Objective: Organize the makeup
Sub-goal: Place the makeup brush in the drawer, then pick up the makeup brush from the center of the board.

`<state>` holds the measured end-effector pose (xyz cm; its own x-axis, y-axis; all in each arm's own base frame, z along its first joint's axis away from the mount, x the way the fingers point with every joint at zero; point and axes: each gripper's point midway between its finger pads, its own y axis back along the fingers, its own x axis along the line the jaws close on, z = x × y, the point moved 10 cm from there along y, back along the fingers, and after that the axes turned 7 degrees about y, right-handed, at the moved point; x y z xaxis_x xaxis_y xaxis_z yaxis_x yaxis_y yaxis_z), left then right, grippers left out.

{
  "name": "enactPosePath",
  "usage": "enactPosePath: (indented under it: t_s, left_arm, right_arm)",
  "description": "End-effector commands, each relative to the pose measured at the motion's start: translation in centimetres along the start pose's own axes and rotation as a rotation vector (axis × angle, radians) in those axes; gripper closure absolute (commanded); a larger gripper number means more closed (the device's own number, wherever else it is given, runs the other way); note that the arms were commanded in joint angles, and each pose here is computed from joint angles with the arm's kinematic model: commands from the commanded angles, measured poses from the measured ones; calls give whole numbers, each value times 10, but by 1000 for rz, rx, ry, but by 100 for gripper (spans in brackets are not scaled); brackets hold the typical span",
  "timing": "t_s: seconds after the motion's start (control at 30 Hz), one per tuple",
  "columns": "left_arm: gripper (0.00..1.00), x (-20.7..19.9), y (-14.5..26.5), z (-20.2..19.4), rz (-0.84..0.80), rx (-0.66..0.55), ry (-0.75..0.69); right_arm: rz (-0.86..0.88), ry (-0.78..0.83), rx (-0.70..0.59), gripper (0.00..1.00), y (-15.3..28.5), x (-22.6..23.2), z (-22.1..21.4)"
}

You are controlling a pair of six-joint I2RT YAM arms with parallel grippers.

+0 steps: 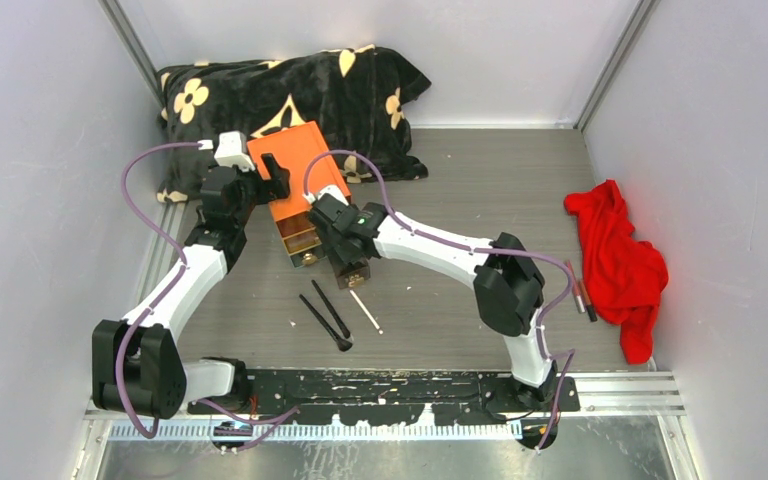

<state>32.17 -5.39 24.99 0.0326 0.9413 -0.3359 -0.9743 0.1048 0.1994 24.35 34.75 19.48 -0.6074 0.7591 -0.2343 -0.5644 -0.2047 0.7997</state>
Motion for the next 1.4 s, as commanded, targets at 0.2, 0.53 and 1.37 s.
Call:
enactPosePath:
  t_s: [0.2,0.53,1.37]
  left_arm:
    - [14,20,11,-41,101,234,-82]
    - [14,22,9,-43,111,237,-92]
    - [14,26,4,-49,135,270,-107]
  right_arm:
    - [8,-81,-108,41,62,-22,-12]
    - [70,-61,-145,46,73,-24,-65]
    - [215,68,-331,40,60,49,-95]
